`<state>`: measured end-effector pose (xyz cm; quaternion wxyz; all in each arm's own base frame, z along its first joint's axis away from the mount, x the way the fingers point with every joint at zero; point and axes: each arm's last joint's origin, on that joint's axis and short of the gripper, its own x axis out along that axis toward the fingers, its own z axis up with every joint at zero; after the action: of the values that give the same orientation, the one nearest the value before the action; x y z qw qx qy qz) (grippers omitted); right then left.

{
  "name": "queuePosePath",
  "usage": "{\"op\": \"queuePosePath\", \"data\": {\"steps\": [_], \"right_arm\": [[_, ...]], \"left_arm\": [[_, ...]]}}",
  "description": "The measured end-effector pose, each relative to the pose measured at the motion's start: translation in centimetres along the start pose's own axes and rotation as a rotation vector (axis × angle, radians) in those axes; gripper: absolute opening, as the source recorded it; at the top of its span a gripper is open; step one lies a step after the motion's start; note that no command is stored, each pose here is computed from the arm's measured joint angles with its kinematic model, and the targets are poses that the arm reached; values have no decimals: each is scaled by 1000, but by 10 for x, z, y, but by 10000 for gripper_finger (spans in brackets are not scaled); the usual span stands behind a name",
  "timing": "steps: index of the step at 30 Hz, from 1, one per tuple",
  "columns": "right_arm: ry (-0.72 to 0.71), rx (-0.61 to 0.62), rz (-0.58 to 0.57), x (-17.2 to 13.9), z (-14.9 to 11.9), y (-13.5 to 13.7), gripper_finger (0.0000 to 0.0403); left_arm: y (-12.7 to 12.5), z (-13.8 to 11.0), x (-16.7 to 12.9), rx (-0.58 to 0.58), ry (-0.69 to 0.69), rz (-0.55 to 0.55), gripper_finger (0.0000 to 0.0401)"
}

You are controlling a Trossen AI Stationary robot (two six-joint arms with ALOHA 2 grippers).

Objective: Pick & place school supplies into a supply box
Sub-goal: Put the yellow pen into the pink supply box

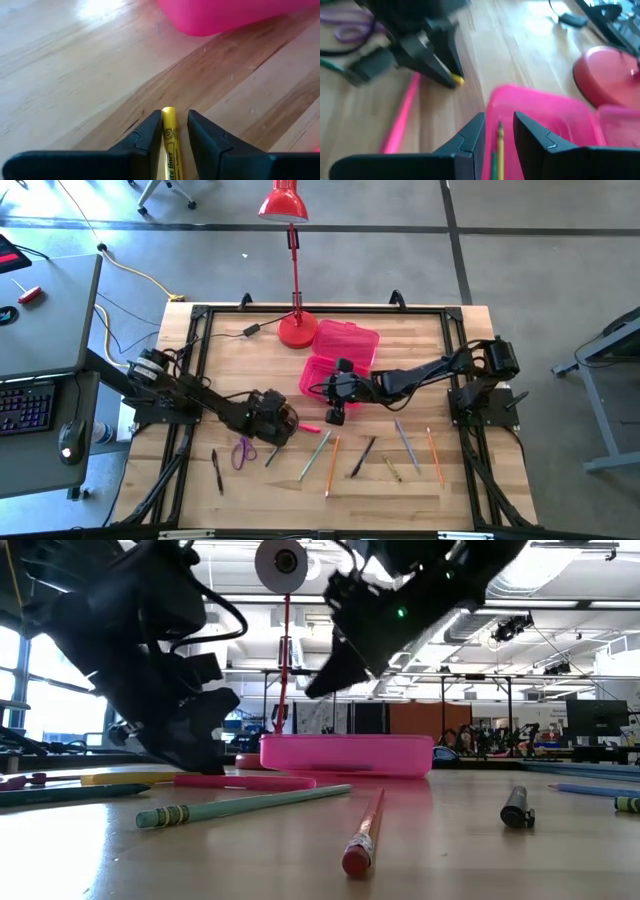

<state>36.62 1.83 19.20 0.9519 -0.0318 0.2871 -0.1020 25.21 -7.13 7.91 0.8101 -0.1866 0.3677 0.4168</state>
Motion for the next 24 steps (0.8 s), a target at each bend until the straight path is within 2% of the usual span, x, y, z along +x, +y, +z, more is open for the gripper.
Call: {"op": "queuePosePath", "data": {"steps": [5, 10, 17, 20, 24], "right_arm": [[-33, -71, 32, -6, 18, 15, 79], [-55, -115, 57, -12, 25, 28, 80], [-58, -79, 92, -18, 24, 44, 79], [-60, -66, 113, -21, 23, 52, 79], [-61, -55, 151, -26, 21, 66, 80]], "left_arm": [[4, -6, 2, -7, -36, -19, 126], [10, -11, 5, -55, -59, -45, 126], [12, -25, -1, -74, -95, -67, 123], [12, -28, -2, -69, -107, -71, 100], [12, -27, -3, -73, -122, -69, 36]]}}
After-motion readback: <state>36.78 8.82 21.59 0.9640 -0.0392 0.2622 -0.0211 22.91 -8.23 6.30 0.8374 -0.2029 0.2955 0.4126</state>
